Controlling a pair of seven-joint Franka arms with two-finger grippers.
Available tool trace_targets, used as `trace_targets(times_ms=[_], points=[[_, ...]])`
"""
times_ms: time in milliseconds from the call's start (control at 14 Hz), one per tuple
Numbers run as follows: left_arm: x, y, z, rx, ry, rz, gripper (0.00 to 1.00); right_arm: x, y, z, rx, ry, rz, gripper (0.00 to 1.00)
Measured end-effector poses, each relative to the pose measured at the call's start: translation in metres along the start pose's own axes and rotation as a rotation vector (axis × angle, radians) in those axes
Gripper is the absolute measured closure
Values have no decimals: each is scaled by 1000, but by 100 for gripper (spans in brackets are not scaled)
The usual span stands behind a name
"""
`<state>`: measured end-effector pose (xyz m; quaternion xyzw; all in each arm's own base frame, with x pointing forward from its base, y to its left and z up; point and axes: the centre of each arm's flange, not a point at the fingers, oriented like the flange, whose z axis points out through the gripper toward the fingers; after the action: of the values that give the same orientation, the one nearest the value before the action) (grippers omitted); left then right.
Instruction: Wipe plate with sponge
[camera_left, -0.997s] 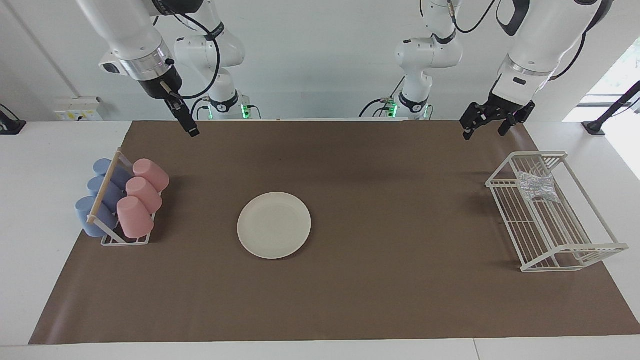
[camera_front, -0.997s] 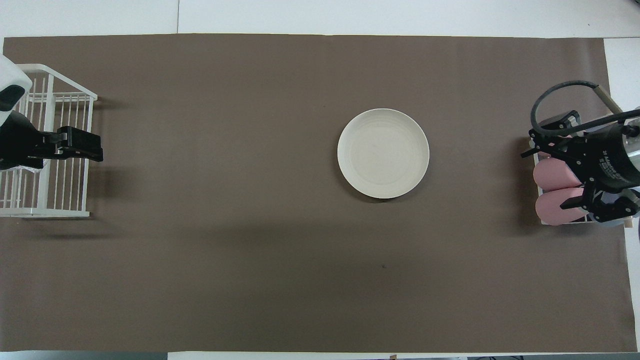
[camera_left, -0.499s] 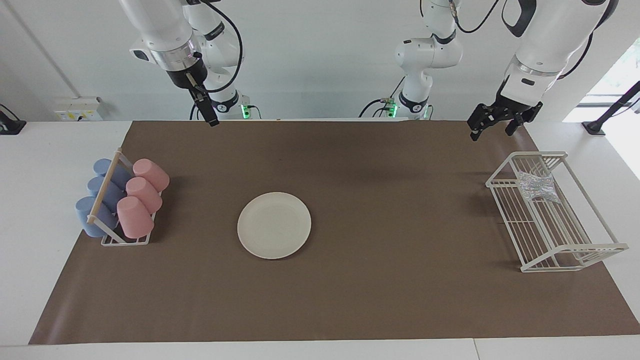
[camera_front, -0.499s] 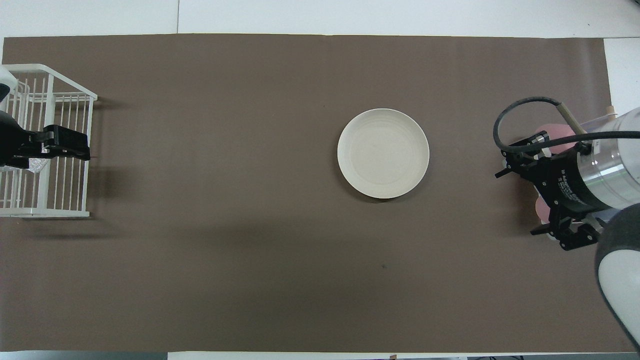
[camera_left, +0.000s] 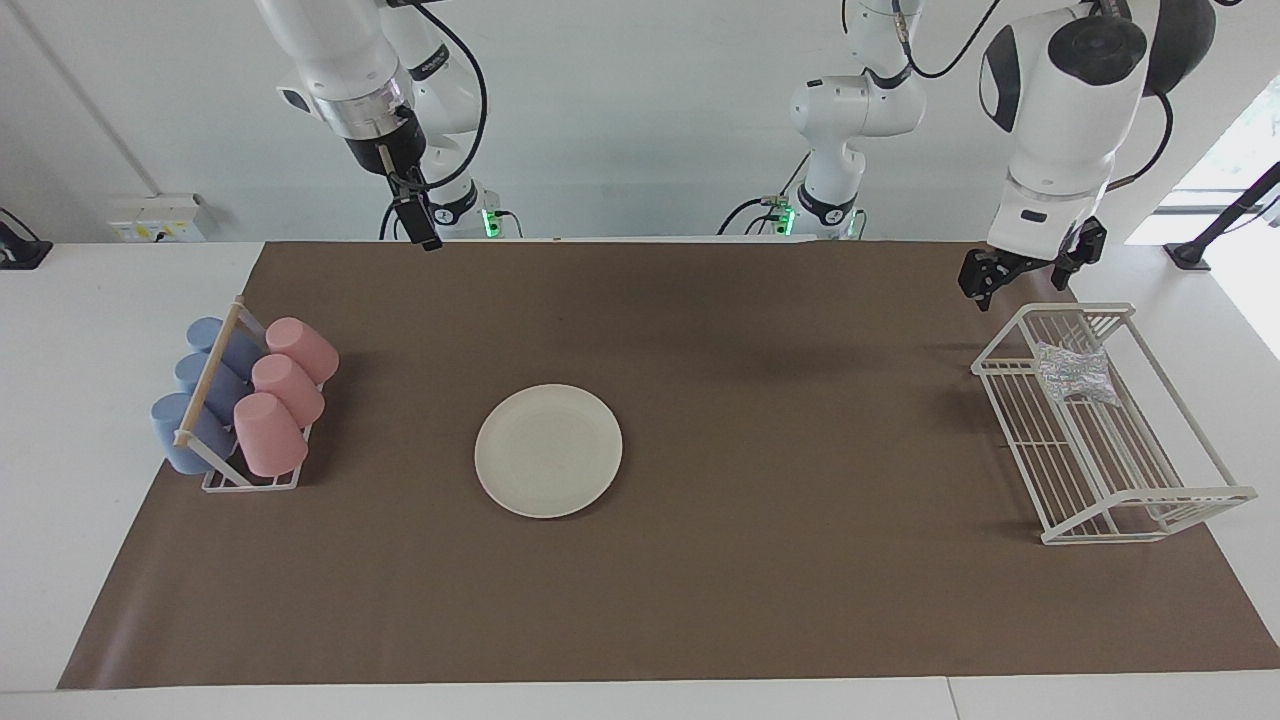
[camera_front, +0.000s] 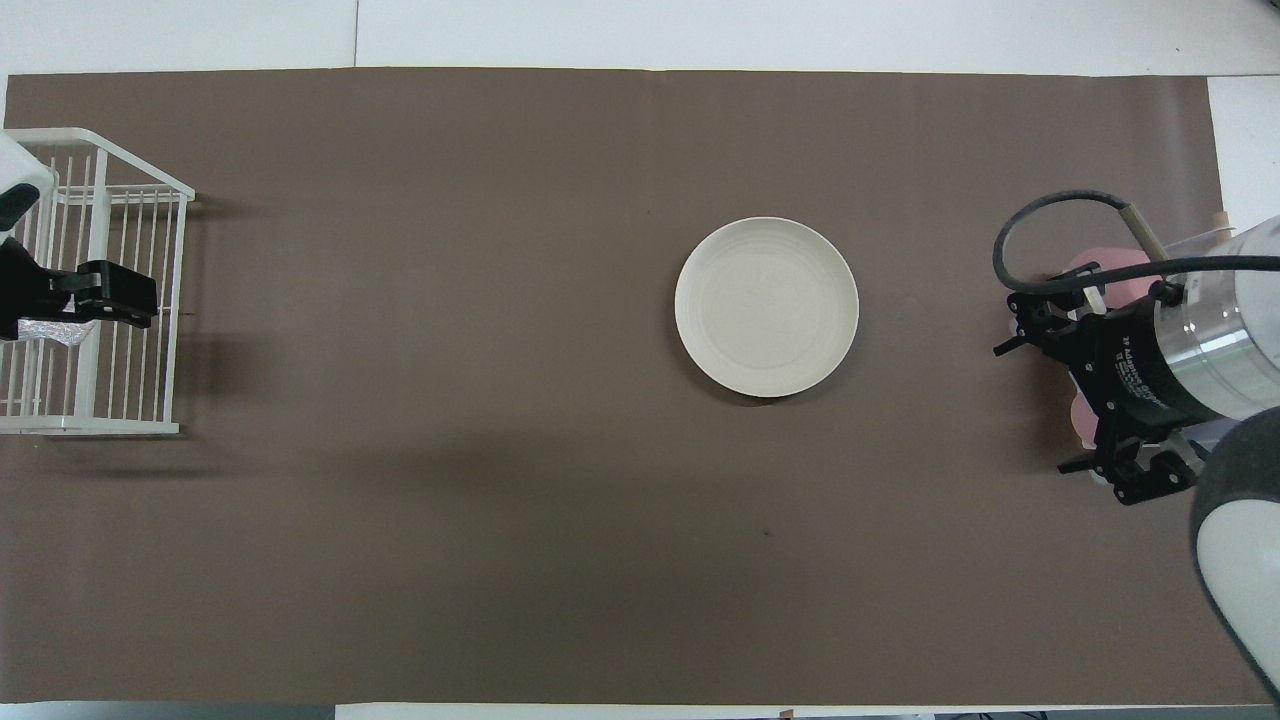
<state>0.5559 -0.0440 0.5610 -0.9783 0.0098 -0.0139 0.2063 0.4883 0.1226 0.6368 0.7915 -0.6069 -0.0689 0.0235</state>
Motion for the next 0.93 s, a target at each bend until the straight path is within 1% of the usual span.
trace_targets(times_ms=[214, 356, 499, 641, 783, 926], points=[[14, 8, 41, 152, -9, 28, 0, -10, 3, -3, 7, 4, 19, 0], [27, 18, 69, 235, -16, 20, 0, -11, 3, -4, 8, 4, 71, 0], [36, 27, 93, 289, -22, 13, 0, -21, 4, -3, 7, 7, 117, 0], [41, 33, 113, 353, -22, -22, 0, -31, 4, -2, 6, 9, 125, 0], [44, 44, 131, 396, -23, -31, 0, -32, 4, -2, 7, 9, 128, 0], [46, 49, 139, 428, -19, -20, 0, -31, 4, -2, 7, 9, 129, 0]])
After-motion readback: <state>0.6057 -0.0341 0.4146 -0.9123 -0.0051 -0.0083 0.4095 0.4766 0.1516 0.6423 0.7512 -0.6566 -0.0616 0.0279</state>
